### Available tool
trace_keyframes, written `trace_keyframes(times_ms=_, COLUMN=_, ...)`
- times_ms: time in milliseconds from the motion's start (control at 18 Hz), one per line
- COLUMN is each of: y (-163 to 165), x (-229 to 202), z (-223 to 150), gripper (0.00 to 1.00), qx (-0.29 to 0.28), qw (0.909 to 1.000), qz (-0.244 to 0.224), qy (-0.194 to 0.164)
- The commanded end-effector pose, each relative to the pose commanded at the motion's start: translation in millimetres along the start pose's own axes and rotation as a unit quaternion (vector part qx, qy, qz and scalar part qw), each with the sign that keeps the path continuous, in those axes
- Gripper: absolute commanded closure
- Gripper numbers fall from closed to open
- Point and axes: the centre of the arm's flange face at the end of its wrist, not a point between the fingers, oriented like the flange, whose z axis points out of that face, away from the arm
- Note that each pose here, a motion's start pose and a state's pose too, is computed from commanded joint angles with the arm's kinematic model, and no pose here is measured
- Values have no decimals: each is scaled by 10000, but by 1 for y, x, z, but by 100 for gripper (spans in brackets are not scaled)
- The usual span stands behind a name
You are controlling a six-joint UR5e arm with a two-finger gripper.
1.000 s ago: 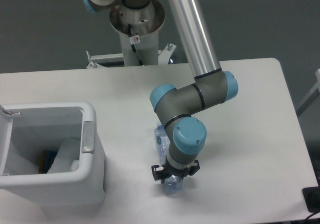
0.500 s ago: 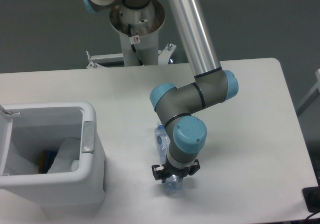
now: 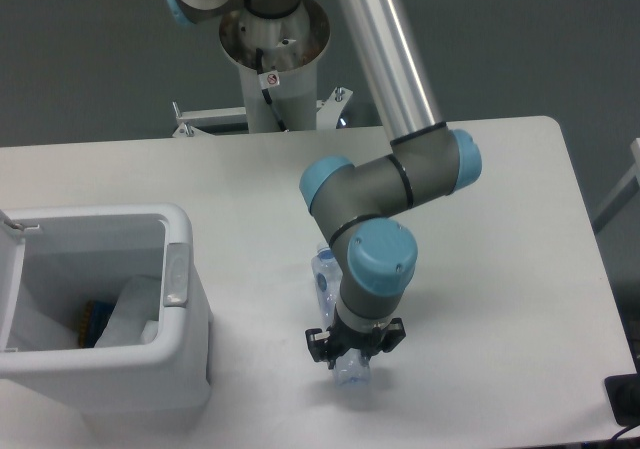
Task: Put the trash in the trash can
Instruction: 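Lower the gripper around the bottle and close on it, then lift the bottle and carry it over the trash bin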
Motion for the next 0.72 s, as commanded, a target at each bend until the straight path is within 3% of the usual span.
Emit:
trace_keyframes(times_ms=167, y=-24, x=0, z=-75, gripper=43, qx=1039, qw=9937, qz=-276, qy=323)
trace_keyframes(times_ms=333, y=-41, x=15, z=-141, gripper=43, qx=1942, qw=9777, qz=-415, qy=688)
trace_keyframes(times_ms=500, y=-50, x=32, z=-196, gripper=43, qx=2413, qw=9654, qz=-358, qy=919)
trace_keyframes(times_ms=611, y=-52, x=51, z=-241, gripper=43, qx=2792, qw=9511, qz=-267, qy=1296)
trace_keyframes(times_ms=722, y=-46, x=71, z=-268, gripper=44, qx=3007, qw=9426, qz=-67, qy=1448)
